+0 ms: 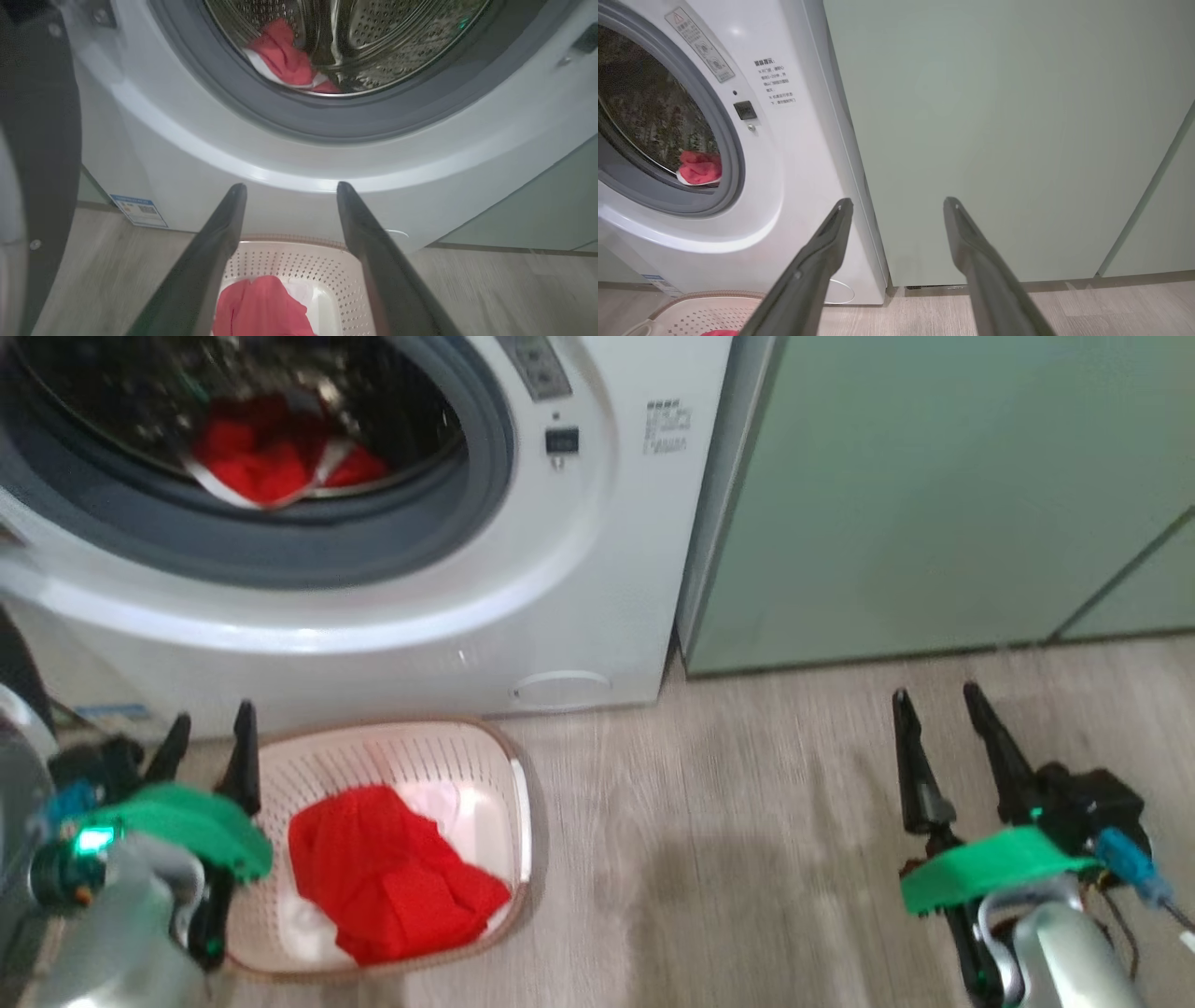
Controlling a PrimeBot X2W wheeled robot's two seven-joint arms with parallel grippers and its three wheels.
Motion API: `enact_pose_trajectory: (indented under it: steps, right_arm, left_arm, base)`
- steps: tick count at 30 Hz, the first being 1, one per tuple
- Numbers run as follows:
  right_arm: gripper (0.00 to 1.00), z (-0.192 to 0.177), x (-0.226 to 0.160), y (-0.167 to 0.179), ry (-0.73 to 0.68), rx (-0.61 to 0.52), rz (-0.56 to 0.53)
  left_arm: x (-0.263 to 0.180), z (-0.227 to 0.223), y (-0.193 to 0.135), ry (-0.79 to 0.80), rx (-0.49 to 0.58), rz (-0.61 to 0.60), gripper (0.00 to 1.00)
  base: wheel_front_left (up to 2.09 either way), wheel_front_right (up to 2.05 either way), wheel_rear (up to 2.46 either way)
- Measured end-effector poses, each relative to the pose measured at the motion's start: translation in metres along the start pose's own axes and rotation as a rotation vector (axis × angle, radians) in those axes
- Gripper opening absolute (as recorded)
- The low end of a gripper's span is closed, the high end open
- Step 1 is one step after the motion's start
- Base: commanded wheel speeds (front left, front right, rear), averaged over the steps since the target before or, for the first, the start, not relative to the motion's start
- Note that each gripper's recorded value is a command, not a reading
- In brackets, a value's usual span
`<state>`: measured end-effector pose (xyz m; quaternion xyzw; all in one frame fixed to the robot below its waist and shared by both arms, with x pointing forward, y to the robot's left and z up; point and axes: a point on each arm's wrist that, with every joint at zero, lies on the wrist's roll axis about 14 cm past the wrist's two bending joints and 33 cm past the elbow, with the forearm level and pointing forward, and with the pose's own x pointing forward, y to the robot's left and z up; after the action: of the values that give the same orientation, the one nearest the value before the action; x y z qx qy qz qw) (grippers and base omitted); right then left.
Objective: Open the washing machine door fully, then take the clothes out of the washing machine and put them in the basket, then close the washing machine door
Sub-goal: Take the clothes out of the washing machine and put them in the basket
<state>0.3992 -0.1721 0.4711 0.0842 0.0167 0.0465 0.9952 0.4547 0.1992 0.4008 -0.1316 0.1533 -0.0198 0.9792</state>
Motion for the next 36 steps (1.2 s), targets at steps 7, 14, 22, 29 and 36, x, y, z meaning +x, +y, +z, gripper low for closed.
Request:
enact_pose_trajectory:
  steps: [7,14,22,29,36]
  right_arm:
    - [1.0,0.023,-0.024,0.006,-0.069,0.012,0.007]
    - [1.0,0.03,-0.039,0.008,-0.095,0.013,0.007]
    - [1.0,0.029,-0.047,0.008,-0.097,0.018,0.001]
    - [1.0,0.03,-0.048,0.01,-0.1,0.018,0.006]
    - [1.0,0.029,-0.049,0.008,-0.097,0.02,0.001]
  left_arm:
    - [-0.055,0.027,0.008,-0.156,0.0,0.031,1.0]
    - [-0.089,0.031,0.013,-0.219,0.012,0.06,1.0]
    - [-0.108,0.029,0.017,-0.24,0.01,0.088,1.0]
    - [-0.111,0.032,0.017,-0.252,0.019,0.086,1.0]
    - [-0.11,0.031,0.015,-0.249,0.022,0.079,1.0]
  base:
    - [0.0,0.0,0.0]
    - [0.0,0.0,0.0]
    - [0.0,0.0,0.0]
    - [0.0,0.0,0.0]
    - [0.0,0.0,0.0]
